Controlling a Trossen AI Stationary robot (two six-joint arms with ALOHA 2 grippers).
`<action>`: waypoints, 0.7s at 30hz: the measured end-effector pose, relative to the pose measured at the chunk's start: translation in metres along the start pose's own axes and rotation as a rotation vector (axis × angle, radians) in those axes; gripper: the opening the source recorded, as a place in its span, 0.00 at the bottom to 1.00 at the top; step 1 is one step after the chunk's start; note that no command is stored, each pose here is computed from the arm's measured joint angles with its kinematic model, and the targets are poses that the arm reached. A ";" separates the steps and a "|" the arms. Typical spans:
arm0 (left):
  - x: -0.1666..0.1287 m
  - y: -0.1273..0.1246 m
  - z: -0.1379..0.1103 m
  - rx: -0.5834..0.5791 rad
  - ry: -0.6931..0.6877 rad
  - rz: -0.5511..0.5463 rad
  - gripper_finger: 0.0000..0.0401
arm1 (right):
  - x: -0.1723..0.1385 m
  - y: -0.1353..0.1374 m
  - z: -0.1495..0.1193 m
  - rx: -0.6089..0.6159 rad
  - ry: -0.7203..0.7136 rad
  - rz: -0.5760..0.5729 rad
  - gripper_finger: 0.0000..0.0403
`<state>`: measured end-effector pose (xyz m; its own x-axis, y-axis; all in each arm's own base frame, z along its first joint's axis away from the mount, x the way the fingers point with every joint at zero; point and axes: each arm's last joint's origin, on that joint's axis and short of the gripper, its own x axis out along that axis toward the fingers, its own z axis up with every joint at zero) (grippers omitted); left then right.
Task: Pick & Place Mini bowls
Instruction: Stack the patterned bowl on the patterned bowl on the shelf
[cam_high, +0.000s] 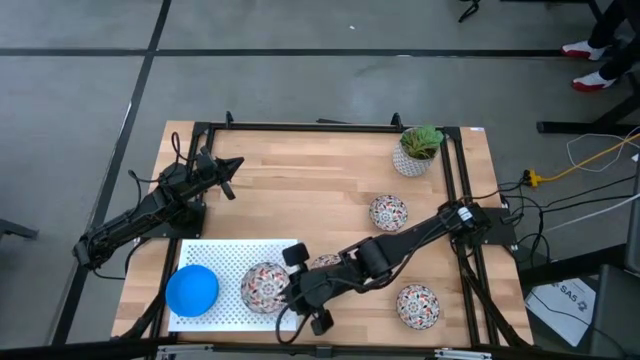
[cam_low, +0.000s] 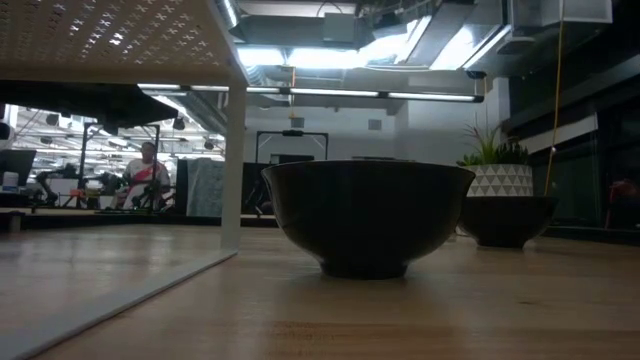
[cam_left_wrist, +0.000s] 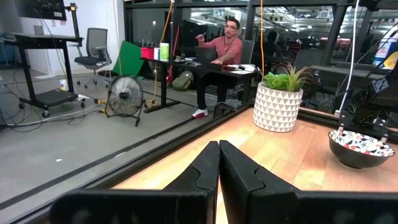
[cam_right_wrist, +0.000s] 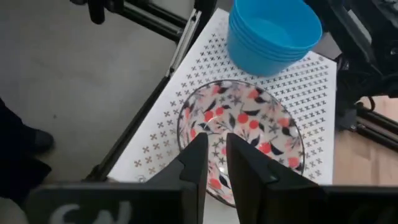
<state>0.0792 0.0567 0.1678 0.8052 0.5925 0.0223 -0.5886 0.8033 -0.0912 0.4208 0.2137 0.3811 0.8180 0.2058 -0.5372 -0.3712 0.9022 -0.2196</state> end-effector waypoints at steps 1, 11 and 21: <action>0.000 0.000 0.000 0.000 0.000 0.000 0.02 | -0.005 -0.001 0.000 0.005 0.008 0.012 0.15; 0.000 0.000 0.000 0.000 -0.001 0.000 0.02 | -0.027 -0.002 -0.016 0.131 0.215 0.056 0.15; 0.000 0.000 0.000 0.000 -0.001 0.000 0.01 | -0.034 0.010 -0.029 0.252 0.379 0.064 0.15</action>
<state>0.0792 0.0567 0.1678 0.8052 0.5925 0.0231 -0.5885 0.8033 -0.0916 0.3764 0.2042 0.3734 0.5610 0.1536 -0.8134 -0.2589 0.9659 0.0039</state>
